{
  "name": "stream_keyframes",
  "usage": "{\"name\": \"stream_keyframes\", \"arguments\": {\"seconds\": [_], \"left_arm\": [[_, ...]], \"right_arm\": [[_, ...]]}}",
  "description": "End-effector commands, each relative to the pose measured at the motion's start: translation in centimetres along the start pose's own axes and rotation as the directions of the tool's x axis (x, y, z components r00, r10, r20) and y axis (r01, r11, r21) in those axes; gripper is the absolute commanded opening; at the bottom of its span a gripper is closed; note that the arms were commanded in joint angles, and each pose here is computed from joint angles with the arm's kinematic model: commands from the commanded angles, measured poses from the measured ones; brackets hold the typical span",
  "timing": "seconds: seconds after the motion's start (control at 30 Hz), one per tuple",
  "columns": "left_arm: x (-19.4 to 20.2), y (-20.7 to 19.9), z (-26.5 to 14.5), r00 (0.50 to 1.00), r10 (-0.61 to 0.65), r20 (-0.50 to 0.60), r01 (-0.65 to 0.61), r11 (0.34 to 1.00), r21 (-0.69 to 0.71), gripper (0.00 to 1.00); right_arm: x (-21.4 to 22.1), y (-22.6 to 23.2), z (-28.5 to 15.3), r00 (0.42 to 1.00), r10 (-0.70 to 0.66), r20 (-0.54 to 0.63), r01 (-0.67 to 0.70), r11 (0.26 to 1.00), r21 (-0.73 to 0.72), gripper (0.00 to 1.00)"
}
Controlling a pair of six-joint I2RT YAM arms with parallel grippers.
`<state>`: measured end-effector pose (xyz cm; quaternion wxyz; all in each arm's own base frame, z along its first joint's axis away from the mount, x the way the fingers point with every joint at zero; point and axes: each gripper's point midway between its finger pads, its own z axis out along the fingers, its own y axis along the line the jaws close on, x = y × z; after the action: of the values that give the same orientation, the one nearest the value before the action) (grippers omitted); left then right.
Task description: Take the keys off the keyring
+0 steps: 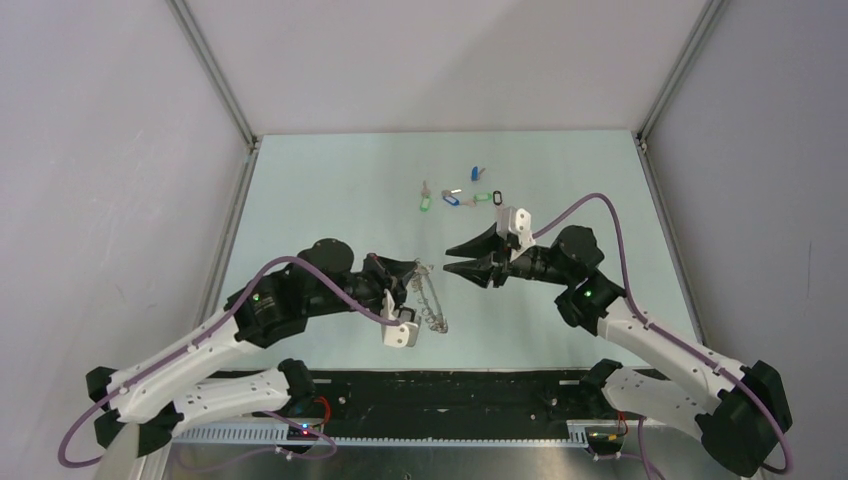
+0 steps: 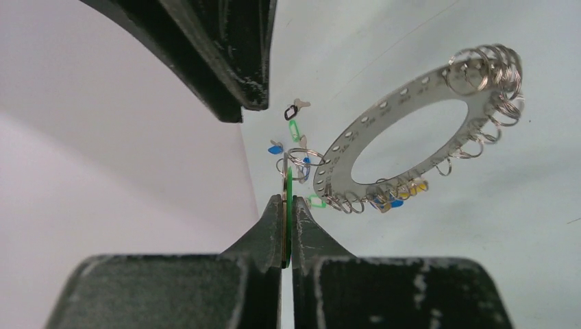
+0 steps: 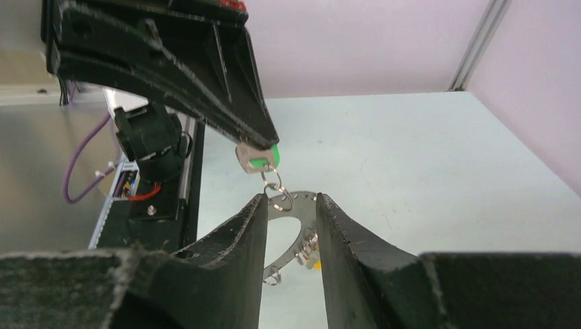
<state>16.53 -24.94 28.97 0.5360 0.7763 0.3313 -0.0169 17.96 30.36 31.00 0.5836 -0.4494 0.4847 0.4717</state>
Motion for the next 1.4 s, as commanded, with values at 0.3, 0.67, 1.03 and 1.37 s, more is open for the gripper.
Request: {"name": "stream_keyframes", "arguments": {"seconds": [0.3, 0.67, 1.03, 1.37], "left_arm": [[-2.5, 2.2, -1.5, 0.993, 0.066, 0.102, -0.057, 0.995, -0.086, 0.0], [-3.0, 2.5, -1.9, 0.989, 0.081, 0.124, -0.069, 0.993, -0.095, 0.0], [-2.4, 3.1, -2.6, 0.993, 0.086, 0.085, -0.074, 0.989, -0.129, 0.0], [-2.4, 3.0, -2.6, 0.993, 0.08, 0.084, -0.069, 0.989, -0.127, 0.0]], "right_arm": [[-0.5, 0.8, 1.5, 0.978, -0.206, 0.012, 0.207, 0.975, -0.084, 0.38], [0.2, 2.1, 3.3, 0.982, -0.19, -0.022, 0.184, 0.967, -0.174, 0.39], [1.7, 3.0, 3.0, 0.984, -0.149, -0.096, 0.126, 0.97, -0.208, 0.3], [1.1, 2.9, 2.7, 0.985, -0.148, -0.092, 0.13, 0.975, -0.182, 0.0]]}}
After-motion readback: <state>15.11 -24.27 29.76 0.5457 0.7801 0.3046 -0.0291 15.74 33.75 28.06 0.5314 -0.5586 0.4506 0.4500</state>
